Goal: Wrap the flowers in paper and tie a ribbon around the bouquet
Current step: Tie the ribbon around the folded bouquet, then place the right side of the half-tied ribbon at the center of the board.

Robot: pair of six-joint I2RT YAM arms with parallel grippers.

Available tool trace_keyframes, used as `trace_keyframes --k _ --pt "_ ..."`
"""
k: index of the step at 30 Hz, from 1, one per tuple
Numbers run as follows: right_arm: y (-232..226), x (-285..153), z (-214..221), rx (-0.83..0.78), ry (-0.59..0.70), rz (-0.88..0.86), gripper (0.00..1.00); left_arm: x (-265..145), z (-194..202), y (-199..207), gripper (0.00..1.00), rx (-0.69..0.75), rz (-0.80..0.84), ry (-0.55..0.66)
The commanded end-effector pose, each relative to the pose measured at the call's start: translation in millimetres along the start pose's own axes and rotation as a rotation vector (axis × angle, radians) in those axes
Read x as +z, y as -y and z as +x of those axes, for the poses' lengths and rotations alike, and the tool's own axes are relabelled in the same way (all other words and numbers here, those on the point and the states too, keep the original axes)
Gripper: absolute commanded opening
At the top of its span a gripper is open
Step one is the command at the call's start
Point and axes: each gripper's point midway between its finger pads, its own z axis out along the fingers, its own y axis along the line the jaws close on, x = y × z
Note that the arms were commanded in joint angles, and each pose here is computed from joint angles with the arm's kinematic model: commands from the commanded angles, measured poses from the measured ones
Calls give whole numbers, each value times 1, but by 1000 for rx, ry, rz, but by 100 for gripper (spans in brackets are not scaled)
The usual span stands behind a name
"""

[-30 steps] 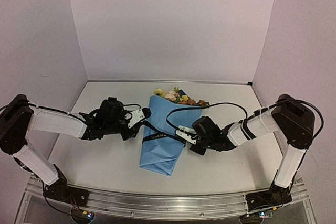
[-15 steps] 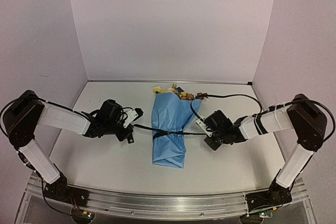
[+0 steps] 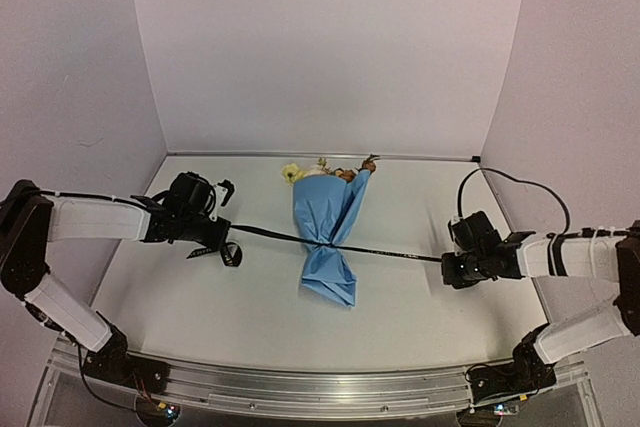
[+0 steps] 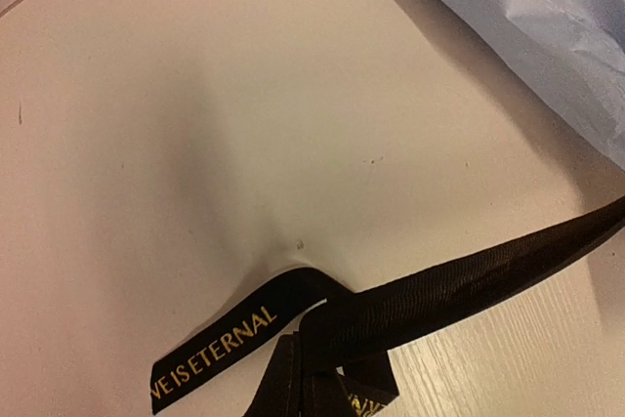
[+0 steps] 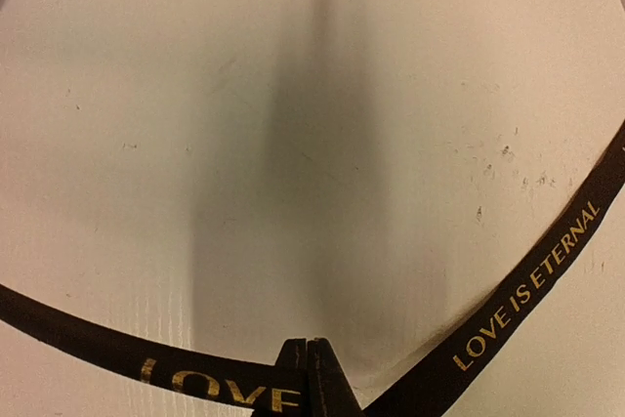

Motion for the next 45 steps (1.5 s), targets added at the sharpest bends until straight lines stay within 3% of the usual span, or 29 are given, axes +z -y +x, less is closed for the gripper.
trace_keyframes --k 1,15,24,33,40,45 --pt "57 -14 34 140 -67 181 0 -29 14 -69 0 -168 -250 2" --pt "91 -49 78 161 -70 233 0 -70 16 -93 0 -232 -333 99" --pt "61 -61 86 17 -205 61 0 -82 -8 -27 0 -115 -90 254" --pt "30 -66 85 -270 -309 -4 0 -84 -6 61 0 217 29 305" --pt "6 -73 83 -347 -357 -84 39 -104 -13 116 0 395 243 428" --pt "-25 -84 68 -306 -336 -225 55 -114 -16 134 0 457 334 462"
